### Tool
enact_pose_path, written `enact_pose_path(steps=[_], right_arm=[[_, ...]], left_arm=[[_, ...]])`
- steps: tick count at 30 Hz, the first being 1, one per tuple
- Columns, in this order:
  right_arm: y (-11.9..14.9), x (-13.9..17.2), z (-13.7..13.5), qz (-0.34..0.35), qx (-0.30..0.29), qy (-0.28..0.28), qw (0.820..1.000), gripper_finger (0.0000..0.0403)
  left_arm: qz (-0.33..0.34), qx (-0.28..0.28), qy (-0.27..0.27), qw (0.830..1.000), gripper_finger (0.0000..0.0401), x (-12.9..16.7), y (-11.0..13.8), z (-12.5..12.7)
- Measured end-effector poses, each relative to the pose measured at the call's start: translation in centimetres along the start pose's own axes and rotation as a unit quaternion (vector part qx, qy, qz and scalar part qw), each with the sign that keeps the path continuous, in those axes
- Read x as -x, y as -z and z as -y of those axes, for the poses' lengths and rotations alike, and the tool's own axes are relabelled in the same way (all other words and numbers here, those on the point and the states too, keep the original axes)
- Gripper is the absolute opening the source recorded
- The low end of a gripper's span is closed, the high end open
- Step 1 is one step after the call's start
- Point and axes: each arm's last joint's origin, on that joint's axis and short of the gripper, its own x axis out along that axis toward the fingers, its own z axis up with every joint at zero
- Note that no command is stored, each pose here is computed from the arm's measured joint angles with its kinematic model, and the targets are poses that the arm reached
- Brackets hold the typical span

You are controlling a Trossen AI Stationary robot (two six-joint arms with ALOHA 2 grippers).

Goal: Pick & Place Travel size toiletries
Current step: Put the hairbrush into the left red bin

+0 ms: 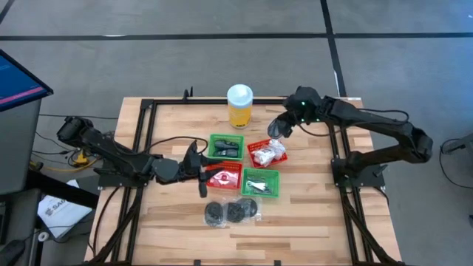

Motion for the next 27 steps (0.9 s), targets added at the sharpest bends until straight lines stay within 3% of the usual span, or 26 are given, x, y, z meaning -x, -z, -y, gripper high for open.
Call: enact_pose_path(steps=[9,14,17,23,27], right_arm=[[-0.4,1.1,-3.9,0.055,0.041,-0.062,0.996,0.0],[-0.5,1.3,-5.6,0.086,0.055,-0.055,0.993,0.0],[-0.7,1.6,-6.6,0.113,0.058,-0.063,0.99,0.0],[-0.9,2.3,-8.7,0.159,0.07,-0.094,0.98,0.0],[-0.8,2.5,-9.9,0.175,0.075,-0.084,0.978,0.0]], left_arm=[[0.014,0.02,-0.026,0.999,0.0102,-2.4,1.0,-0.4],[0.03,0.05,-0.026,0.998,0.0109,-4.2,1.8,-0.7],[0.039,0.061,-0.009,0.997,0.0124,-5.0,2.0,-0.9],[0.049,0.067,-0.025,0.996,0.0162,-6.3,2.7,-1.6],[0.061,0.075,-0.029,0.995,0.019,-6.8,3.0,-1.8]])
